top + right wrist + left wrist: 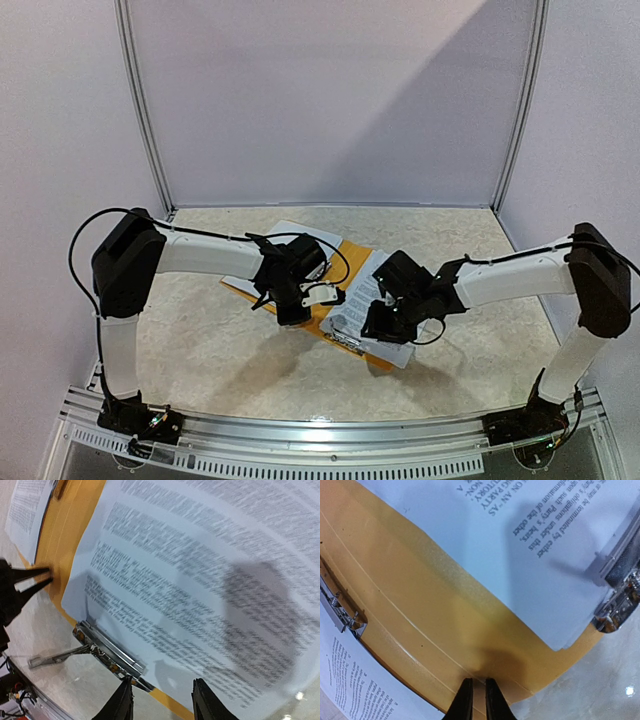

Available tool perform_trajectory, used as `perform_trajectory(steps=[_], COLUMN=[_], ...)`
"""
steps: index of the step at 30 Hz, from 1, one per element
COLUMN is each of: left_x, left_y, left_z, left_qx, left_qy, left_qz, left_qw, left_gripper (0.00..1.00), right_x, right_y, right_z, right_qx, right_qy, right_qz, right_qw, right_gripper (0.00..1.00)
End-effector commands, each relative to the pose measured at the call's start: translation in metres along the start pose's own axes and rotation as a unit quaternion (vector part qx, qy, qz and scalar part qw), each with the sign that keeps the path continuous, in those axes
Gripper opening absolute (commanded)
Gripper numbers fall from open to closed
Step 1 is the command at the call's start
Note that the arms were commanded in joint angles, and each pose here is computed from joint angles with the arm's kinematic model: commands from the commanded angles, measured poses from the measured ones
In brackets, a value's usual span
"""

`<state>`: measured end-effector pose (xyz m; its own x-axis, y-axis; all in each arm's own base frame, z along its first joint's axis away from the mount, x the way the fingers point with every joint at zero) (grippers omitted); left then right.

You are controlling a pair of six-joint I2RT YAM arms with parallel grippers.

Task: Put the files into the folder
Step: Clamp the file in the folder with some files.

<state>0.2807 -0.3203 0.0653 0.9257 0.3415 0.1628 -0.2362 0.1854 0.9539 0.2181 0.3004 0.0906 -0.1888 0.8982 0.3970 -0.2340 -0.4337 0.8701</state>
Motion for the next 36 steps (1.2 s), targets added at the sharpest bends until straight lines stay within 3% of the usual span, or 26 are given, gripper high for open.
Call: perform_trajectory(steps=[1,4,8,15,27,36], left_x=[-0.028,-0.028,-0.028,-0.028,-0.028,-0.028], left_y=[-0.029,-0.029,-0.029,-0.03,-0.03,-0.031], left_z=[-0.023,-0.022,-0.023,-0.023,-0.023,-0.023], left_qx=[0.058,0.058,0.059,0.06,0.062,0.064], left_qy=[-0.017,-0.017,-0.017,-0.017,-0.018,-0.018], left_qz=[-0.054,-0.054,-0.055,-0.055,-0.056,-0.056], left_qw=[0.997,0.997,0.997,0.997,0.996,0.996], left_gripper=[0.13,0.13,0.13,0.13,0.13,0.13], right_x=[-0.053,-0.088,-0.117,-0.122,-0.106,-0.091], right_y=[0.051,0.07,0.075,0.043,0.008,0.007], right_z=[0.011,0.005,-0.003,-0.002,0.012,0.03], right_qx=[-0.036,-0.031,0.005,0.064,0.053,0.018], right_qy=[-0.034,-0.056,-0.038,-0.004,-0.012,-0.021], right_qz=[-0.113,-0.167,-0.248,-0.266,-0.204,-0.172], right_qw=[0.992,0.984,0.968,0.962,0.978,0.985], right_gripper=[0.41,0.39,0.25,0.09,0.06,0.05])
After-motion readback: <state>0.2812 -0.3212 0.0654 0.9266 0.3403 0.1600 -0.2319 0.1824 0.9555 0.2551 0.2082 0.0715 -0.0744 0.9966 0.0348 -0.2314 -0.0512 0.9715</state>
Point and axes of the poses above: each gripper's point midway between its finger pads, its own y axis back along the fingers, its own x axis along the line the jaws close on, z = x × y, the point moved 6 cm from there along y, back along the fingers, and after that the axes turned 11 degrees about y, right-handed, at the moved point
